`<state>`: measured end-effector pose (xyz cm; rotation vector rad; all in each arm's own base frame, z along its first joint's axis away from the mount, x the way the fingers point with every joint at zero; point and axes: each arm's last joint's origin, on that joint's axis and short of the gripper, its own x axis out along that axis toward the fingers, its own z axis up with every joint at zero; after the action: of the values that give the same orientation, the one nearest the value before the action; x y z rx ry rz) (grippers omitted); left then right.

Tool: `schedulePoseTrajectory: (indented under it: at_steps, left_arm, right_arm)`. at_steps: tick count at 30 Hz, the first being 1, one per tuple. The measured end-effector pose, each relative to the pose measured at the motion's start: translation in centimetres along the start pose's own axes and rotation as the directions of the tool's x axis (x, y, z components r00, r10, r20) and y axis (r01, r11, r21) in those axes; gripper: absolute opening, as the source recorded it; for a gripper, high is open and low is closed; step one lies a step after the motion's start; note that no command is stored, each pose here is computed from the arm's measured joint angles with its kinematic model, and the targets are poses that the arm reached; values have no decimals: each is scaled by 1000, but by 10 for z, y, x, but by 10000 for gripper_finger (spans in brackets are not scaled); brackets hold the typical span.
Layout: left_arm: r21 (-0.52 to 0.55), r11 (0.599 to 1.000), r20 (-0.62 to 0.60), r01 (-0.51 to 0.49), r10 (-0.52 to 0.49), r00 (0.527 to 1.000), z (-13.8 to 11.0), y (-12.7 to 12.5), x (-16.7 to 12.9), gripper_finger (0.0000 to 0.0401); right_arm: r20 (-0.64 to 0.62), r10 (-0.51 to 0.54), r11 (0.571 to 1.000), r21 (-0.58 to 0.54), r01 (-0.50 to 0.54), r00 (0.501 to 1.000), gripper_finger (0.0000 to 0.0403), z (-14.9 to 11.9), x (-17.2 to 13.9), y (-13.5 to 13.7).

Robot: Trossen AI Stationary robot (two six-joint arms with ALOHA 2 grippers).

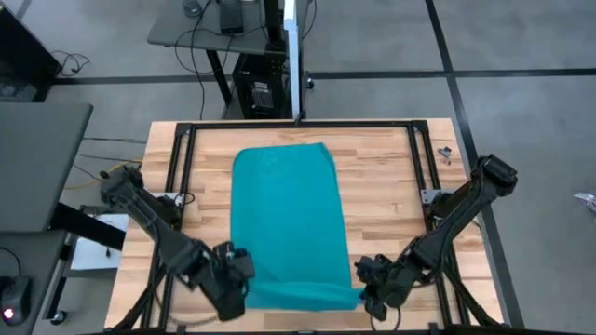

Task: Roll towel
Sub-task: Fold the blue towel

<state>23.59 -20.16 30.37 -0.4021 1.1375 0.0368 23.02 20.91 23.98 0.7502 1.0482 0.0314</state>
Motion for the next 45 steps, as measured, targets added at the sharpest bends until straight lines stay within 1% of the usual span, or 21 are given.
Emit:
schedulePoseTrajectory:
  at_steps: [1, 3, 6, 8, 11, 17, 21, 25, 29, 32, 38, 41, 42, 45]
  left_arm:
    - [-13, 1000, 12, 25, -25, 1000, -1, 9, 2, 0]
    - [-38, 998, 35, 43, -42, 999, -5, 30, 6, 0]
    - [-69, 995, 78, 65, -59, 995, -7, 60, 6, 0]
    - [-62, 995, 85, 74, -68, 994, -8, 80, 5, 0]
    - [-51, 998, 55, 47, -44, 998, -13, 111, 9, 0]
    - [-9, 1000, 53, -11, 11, 999, -17, 162, 14, 0]
    - [13, 999, 89, -47, 46, 995, -13, 186, 11, 0]
    - [36, 996, 125, -84, 78, 989, -7, 204, 5, 0]
    - [49, 991, 144, -128, 119, 982, -1, 219, 2, 0]
    - [55, 985, 155, -164, 154, 976, 3, 232, 0, 0]
    - [-9, 968, 172, -249, 247, 954, 10, 265, -7, 0]
    - [-53, 956, 149, -290, 294, 944, 12, 283, -7, 0]
    - [-64, 952, 138, -298, 305, 942, 12, 288, -7, 0]
    - [-83, 947, 106, -310, 318, 942, 14, 304, -5, 0]
  right_arm:
    - [-1, 26, 1000, 10, -26, 1000, 0, 5, -2, -3]
    - [10, 66, 997, 29, -66, 998, 0, 16, -5, -12]
    - [17, 88, 994, 66, -89, 996, 0, 32, -8, -30]
    - [23, 97, 990, 102, -99, 995, 0, 44, -9, -45]
    - [26, 80, 984, 159, -83, 996, 0, 61, -10, -70]
    - [57, 73, 962, 260, -86, 996, 0, 99, -17, -115]
    - [104, 66, 948, 305, -95, 992, 0, 123, -27, -140]
    - [162, 38, 934, 345, -93, 986, 0, 143, -40, -167]
    - [210, -14, 921, 383, -69, 978, 0, 156, -52, -196]
    - [230, -42, 908, 414, -59, 972, 0, 160, -60, -221]
    - [280, -111, 902, 431, -21, 953, 0, 163, -79, -264]
    - [321, -151, 905, 426, 1, 935, 0, 167, -90, -282]
    - [331, -156, 906, 422, 2, 931, 0, 169, -91, -287]
    - [317, -137, 910, 414, -7, 938, 0, 172, -86, -306]
